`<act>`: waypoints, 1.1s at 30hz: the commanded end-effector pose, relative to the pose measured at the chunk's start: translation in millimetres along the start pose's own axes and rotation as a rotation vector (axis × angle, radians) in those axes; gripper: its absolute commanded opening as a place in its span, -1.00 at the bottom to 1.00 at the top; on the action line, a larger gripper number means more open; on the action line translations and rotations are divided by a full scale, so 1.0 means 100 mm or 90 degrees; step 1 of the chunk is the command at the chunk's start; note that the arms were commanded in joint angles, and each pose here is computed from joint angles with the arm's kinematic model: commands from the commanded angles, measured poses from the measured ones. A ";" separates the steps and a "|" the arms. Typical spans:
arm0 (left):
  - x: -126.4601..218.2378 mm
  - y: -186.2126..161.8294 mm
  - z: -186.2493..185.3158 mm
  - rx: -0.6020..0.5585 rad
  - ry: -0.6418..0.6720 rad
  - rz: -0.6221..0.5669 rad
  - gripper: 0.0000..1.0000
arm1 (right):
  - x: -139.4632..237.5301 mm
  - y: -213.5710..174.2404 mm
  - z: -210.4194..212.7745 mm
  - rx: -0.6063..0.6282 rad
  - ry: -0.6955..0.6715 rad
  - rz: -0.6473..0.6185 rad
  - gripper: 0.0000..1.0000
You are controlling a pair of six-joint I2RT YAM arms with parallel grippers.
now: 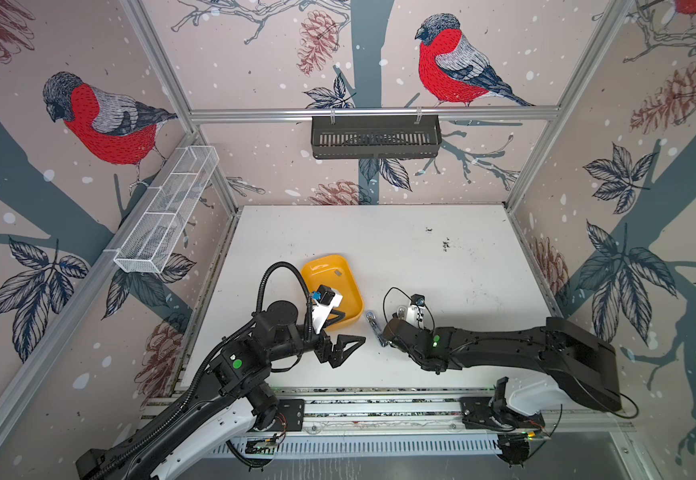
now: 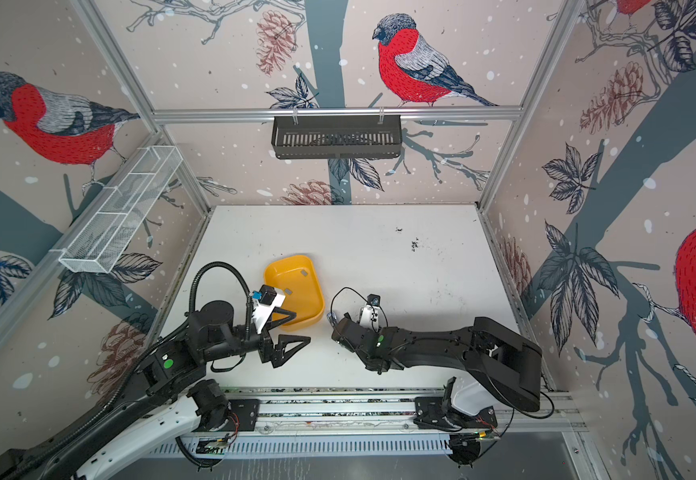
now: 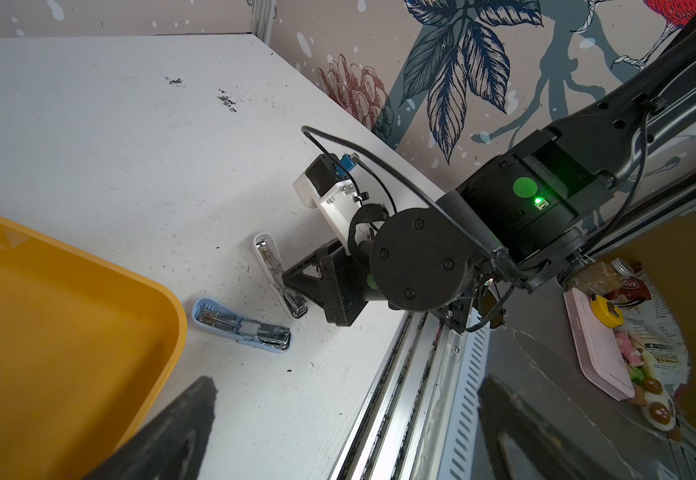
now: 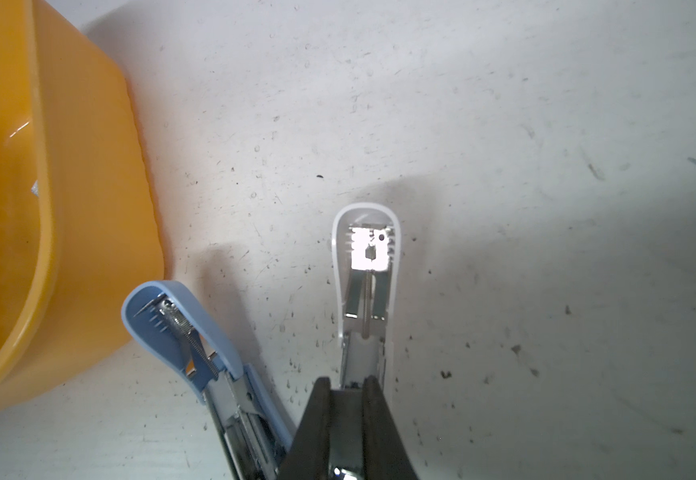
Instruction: Load the staples into the stapler
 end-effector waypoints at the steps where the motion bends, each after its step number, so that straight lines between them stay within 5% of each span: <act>1: 0.00 0.05 -0.03 -0.011 -0.015 -0.018 0.96 | -0.01 -0.02 -0.04 -0.006 -0.011 0.000 -0.85; 33: -0.01 0.05 -0.03 -0.010 -0.014 -0.015 0.96 | 0.04 0.02 -0.10 0.039 -0.034 -0.016 -0.86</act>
Point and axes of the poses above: each gripper's point midway between its finger pads, its own x axis back along the fingers, its own z axis along the line the jaws close on, y = z × x, the point moved 6 cm from there along x, back along the fingers, and after that the axes turned 2 degrees about -x, right-handed, at the moved point
